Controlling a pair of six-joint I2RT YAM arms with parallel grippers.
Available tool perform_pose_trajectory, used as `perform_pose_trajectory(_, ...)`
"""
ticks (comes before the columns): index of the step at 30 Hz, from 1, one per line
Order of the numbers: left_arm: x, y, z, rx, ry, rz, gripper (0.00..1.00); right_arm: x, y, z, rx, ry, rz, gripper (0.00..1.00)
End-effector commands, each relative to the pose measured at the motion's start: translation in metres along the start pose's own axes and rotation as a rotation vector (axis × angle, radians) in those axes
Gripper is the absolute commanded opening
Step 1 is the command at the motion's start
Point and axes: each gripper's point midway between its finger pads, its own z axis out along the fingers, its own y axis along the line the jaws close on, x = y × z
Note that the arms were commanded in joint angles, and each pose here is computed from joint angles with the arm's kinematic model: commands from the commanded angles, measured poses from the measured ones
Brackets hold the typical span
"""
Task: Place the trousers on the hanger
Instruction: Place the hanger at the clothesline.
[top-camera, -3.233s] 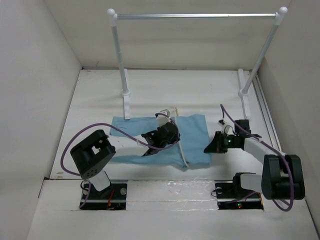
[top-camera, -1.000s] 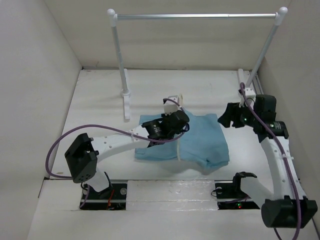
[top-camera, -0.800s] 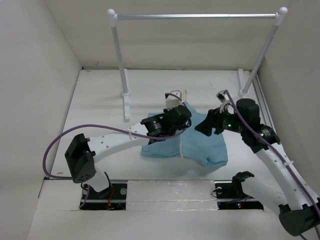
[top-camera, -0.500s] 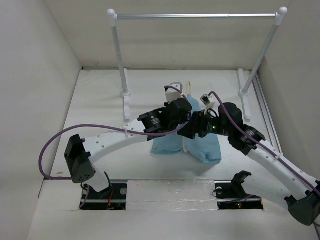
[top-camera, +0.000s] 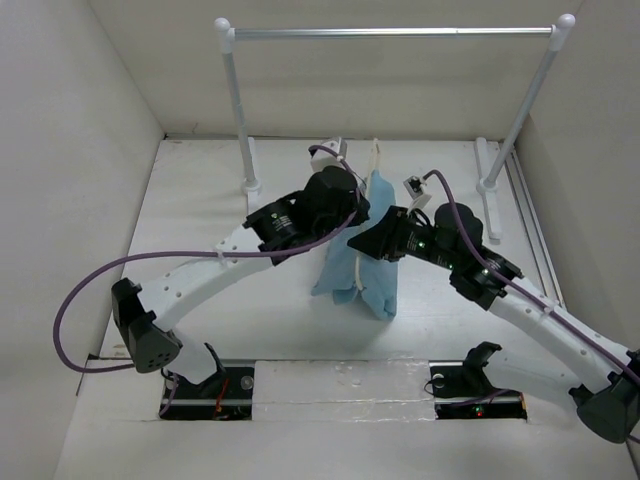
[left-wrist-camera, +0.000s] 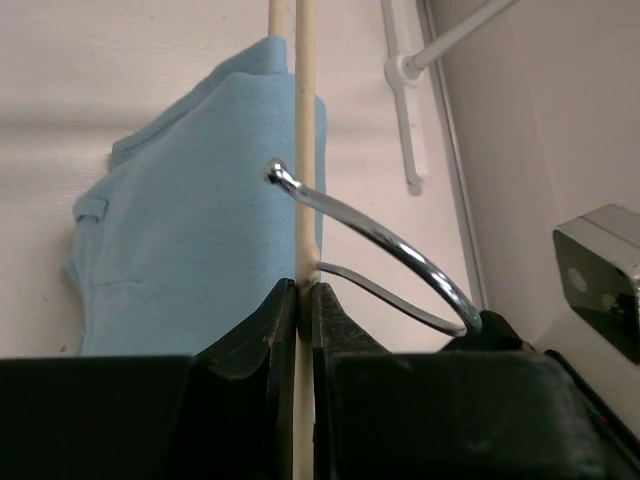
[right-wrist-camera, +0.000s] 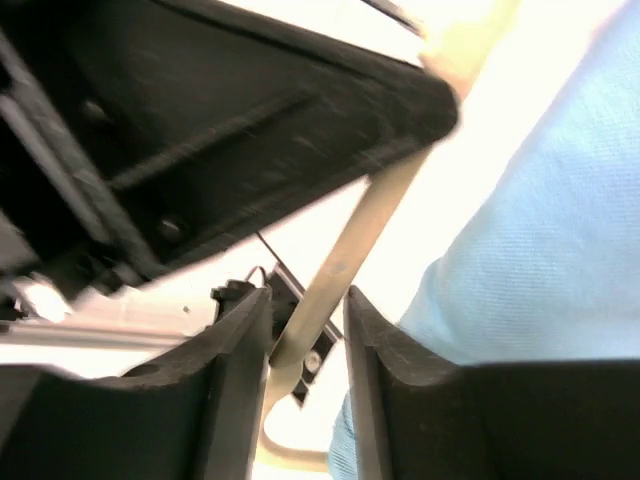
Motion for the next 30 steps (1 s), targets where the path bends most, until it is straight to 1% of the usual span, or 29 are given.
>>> perform_pose_trajectory(1,-0.091,-0.068,-0.067,0.303,-0.182,-0.177,0.00,-0.030,0.031,0.008,-0.087,-0.108,-0.013,0.47)
perform_pose_trajectory(2,-0.092,-0.069,-0.068,0.309,-0.182,-0.176,0.00,-0.027,0.033,0.010,-0.097,-0.101,-0.007,0.51)
perform_pose_trajectory(3,-0.092,-0.070,-0.068,0.315,-0.179,-0.174,0.00,-0.026,0.031,0.015,-0.093,-0.102,0.011,0.52)
perform_pose_trajectory(4,-0.092,-0.073,-0.069,0.325,-0.177,-0.178,0.00,-0.028,0.037,0.018,-0.125,-0.114,0.009,0.46)
perform_pose_trajectory(6,-0.091,-0.075,-0.070,0.335,-0.166,-0.177,0.00,-0.025,0.039,0.025,-0.141,-0.101,0.028,0.28)
perform_pose_trajectory(7,-0.091,-0.076,-0.070,0.342,-0.166,-0.176,0.00,-0.023,0.043,0.028,-0.153,-0.097,0.029,0.15)
perform_pose_trajectory(9,-0.094,-0.077,-0.070,0.349,-0.167,-0.173,0.00,-0.024,0.050,0.029,-0.175,-0.104,0.035,0.02)
perform_pose_trajectory(10,-0.099,-0.074,-0.071,0.347,-0.175,-0.177,0.00,-0.027,0.056,0.028,-0.189,-0.123,0.035,0.00)
perform_pose_trajectory(14,-0.119,-0.065,-0.071,0.362,-0.199,-0.185,0.00,-0.044,0.074,0.018,-0.228,-0.173,0.047,0.00)
perform_pose_trajectory(16,-0.131,-0.067,-0.073,0.383,-0.216,-0.185,0.00,-0.064,0.081,0.010,-0.247,-0.215,0.048,0.00)
perform_pose_trajectory(17,-0.136,-0.069,-0.077,0.401,-0.222,-0.168,0.09,-0.071,0.084,0.006,-0.253,-0.222,0.044,0.00)
perform_pose_trajectory(19,-0.152,-0.076,-0.087,0.434,-0.266,-0.152,0.25,-0.088,0.094,-0.002,-0.261,-0.240,0.033,0.00)
perform_pose_trajectory(20,-0.157,-0.078,-0.091,0.443,-0.279,-0.141,0.40,-0.098,0.093,-0.005,-0.254,-0.261,0.023,0.00)
perform_pose_trajectory(21,-0.160,-0.081,-0.094,0.453,-0.292,-0.119,0.46,-0.105,0.093,-0.007,-0.250,-0.270,0.014,0.00)
perform_pose_trajectory(22,-0.168,-0.089,-0.104,0.490,-0.311,-0.102,0.57,-0.120,0.093,-0.012,-0.243,-0.299,0.003,0.00)
perform_pose_trajectory(23,-0.168,-0.089,-0.103,0.489,-0.313,-0.094,0.57,-0.121,0.093,-0.012,-0.243,-0.299,0.003,0.00)
perform_pose_trajectory(25,-0.172,-0.095,-0.111,0.520,-0.324,-0.080,0.64,-0.128,0.093,-0.015,-0.249,-0.304,-0.003,0.00)
perform_pose_trajectory(26,-0.173,-0.096,-0.111,0.523,-0.324,-0.073,0.64,-0.140,0.089,-0.017,-0.240,-0.330,-0.012,0.00)
perform_pose_trajectory(29,-0.176,-0.093,-0.120,0.520,-0.345,-0.056,0.64,-0.158,0.089,-0.025,-0.245,-0.361,-0.030,0.00)
perform_pose_trajectory(30,-0.177,-0.089,-0.126,0.517,-0.358,-0.047,0.64,-0.170,0.081,-0.030,-0.223,-0.386,-0.035,0.00)
